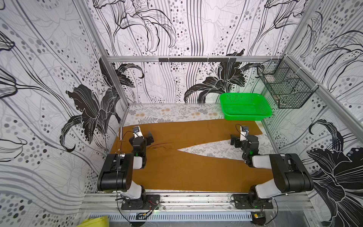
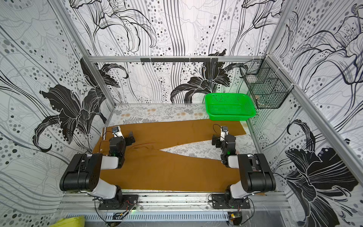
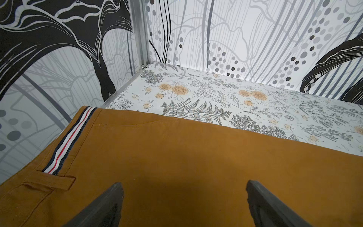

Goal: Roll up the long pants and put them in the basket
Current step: Fold the long pant at the center of the board.

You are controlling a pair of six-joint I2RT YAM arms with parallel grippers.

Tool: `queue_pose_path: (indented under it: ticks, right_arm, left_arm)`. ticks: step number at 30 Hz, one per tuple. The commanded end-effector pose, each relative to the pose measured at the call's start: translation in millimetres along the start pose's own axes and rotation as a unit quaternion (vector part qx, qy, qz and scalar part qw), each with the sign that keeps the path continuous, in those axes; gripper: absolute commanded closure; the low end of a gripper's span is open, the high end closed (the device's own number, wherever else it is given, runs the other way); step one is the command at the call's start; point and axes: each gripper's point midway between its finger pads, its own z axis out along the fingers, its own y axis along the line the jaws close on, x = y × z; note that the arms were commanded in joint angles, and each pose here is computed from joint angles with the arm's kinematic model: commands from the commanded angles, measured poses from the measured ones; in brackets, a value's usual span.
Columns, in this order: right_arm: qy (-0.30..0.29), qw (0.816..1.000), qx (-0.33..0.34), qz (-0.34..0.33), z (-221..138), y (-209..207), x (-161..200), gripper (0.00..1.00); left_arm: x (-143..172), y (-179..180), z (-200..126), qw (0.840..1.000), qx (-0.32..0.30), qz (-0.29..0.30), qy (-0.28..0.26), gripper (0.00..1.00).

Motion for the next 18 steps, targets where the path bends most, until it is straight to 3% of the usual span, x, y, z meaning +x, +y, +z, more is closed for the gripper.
queue_pose_path:
  ticks: [1, 18]
  right_arm:
    - [-0.004, 1.000, -0.004, 0.001, 1.9, 0.7, -5.4, 0.00]
    - [-0.004, 1.000, 0.005, 0.001, 1.9, -2.2, -7.0, 0.00]
  left_arm:
    - [-15.9, -3.5, 1.7, 1.000, 0.007, -0.003, -0.027, 0.00]
    - [-16.0, -3.6, 1.4, 1.000, 0.008, 0.000, -0.028, 0.00]
